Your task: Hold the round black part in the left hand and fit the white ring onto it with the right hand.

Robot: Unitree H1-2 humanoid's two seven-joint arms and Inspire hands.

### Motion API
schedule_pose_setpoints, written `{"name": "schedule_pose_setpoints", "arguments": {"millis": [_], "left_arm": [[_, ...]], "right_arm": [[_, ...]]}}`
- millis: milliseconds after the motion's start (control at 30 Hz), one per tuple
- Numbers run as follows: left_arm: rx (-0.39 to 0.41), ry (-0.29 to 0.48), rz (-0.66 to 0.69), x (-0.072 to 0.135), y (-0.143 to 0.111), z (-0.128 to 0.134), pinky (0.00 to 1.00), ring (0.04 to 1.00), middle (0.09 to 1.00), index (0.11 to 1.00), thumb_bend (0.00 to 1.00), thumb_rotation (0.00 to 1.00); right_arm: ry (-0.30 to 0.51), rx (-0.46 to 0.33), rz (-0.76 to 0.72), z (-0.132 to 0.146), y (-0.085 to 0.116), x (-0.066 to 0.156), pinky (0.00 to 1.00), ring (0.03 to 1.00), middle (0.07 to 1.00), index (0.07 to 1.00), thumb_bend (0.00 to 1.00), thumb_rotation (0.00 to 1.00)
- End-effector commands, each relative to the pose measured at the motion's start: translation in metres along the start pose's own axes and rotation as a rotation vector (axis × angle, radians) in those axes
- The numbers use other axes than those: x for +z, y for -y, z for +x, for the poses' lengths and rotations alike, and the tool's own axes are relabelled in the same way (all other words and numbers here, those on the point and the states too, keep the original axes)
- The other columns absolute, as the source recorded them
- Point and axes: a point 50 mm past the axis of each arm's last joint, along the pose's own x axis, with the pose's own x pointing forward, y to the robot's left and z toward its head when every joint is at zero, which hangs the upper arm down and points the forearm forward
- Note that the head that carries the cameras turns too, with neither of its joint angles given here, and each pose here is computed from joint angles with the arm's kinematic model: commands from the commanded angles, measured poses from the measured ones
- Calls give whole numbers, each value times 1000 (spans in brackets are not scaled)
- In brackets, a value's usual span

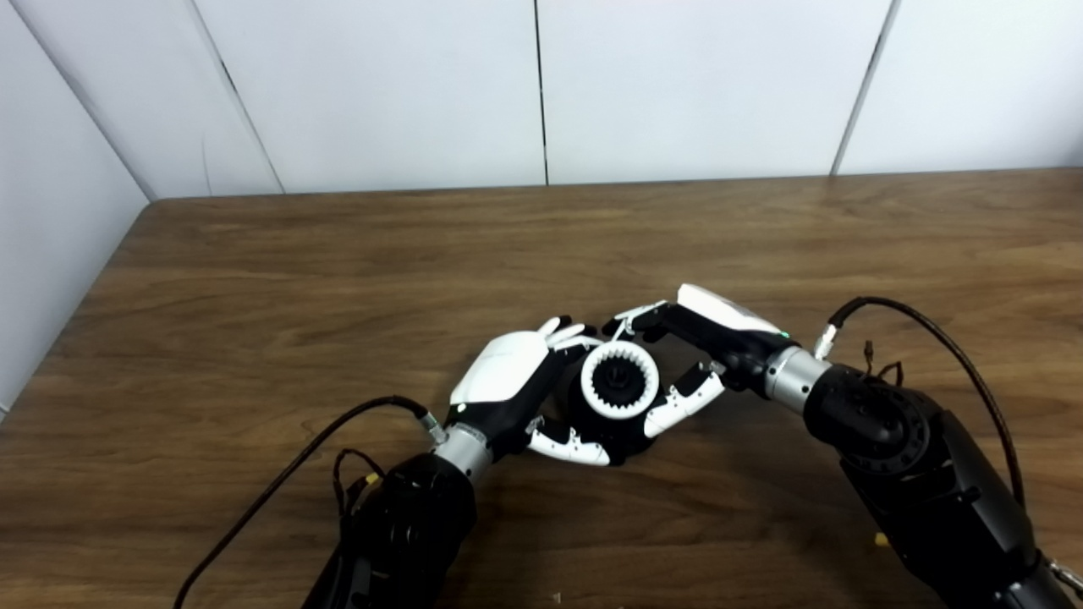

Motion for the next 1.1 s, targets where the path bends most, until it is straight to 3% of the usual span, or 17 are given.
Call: {"name": "schedule_pose_setpoints", "arguments": {"millis": [0, 533, 1067], "left_arm": [[28, 28, 11, 7, -8, 6, 849, 997, 934, 788, 892, 328], [58, 8, -15, 8, -15, 7, 838, 991, 950, 935, 960, 389], [56, 3, -28, 9, -15, 6, 837, 1000, 961, 956, 977, 388]], "right_arm": [[34, -27, -20, 0, 13, 7, 806, 908, 835, 588, 912, 258], [37, -50, -22, -3, 16, 10, 792, 898, 867, 782, 1000, 296], [45, -48, -20, -4, 15, 8, 789, 900, 866, 777, 1000, 322]]}}
